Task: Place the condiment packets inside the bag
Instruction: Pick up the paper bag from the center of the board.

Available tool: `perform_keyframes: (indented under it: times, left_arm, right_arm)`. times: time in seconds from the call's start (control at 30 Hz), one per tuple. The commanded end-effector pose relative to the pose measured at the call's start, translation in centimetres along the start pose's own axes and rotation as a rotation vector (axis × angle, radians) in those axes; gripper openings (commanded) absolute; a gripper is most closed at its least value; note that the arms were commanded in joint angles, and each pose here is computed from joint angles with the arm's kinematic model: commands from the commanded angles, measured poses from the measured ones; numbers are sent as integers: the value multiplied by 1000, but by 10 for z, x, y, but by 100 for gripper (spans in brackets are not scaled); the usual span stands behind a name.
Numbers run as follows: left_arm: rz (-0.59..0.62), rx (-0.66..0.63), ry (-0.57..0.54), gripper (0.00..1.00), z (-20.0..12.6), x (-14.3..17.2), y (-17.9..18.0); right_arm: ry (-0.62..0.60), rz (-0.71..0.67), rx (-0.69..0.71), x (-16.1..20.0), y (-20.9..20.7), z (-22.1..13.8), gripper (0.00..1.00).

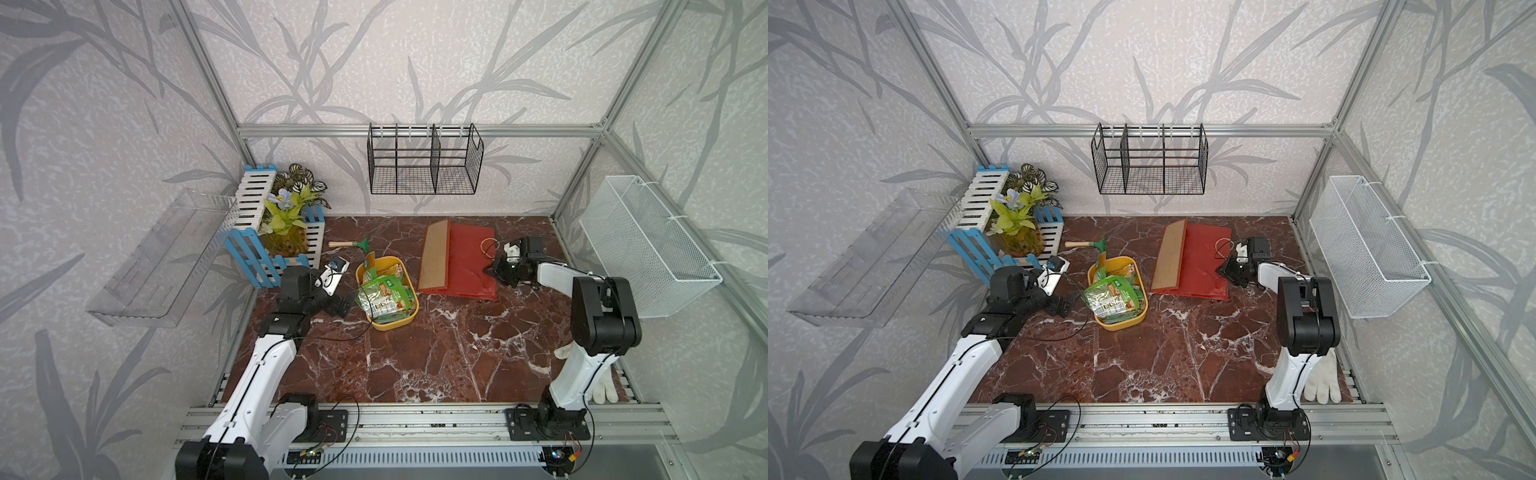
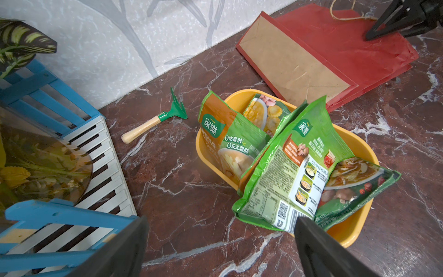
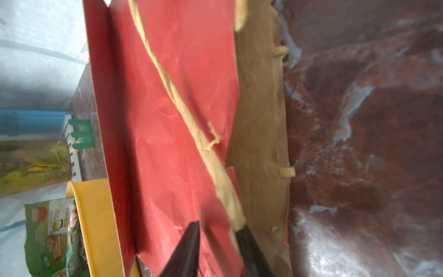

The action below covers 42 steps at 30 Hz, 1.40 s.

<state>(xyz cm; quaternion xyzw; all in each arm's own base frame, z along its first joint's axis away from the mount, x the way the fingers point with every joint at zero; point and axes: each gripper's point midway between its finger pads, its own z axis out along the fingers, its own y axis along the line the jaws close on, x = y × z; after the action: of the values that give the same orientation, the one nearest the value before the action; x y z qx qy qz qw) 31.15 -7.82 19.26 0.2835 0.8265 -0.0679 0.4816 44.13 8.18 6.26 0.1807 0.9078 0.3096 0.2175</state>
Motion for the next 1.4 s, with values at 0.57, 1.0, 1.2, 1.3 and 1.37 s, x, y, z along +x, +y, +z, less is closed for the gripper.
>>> perform_keyframes:
  times: [0.57,1.0,1.2,1.3,1.37]
  left_arm:
    - [20,104,-228,100,-21,-178,-57]
    - [-74,211,-281,100,-27,-212,-68]
    - [-98,233,-256,100,-15,-214,-70]
    - [-123,236,-247,100,-7,-215,-70]
    - [-147,228,-235,100,-2,-216,-67]
  right_arm:
    - [-422,-665,242,60,183,-197,0]
    - [-275,-1016,554,117,166,-216,0]
    - [-215,-1123,570,139,170,-207,0]
    - [-199,-1165,561,151,178,-198,0]
    - [-192,-1176,554,157,183,-191,0]
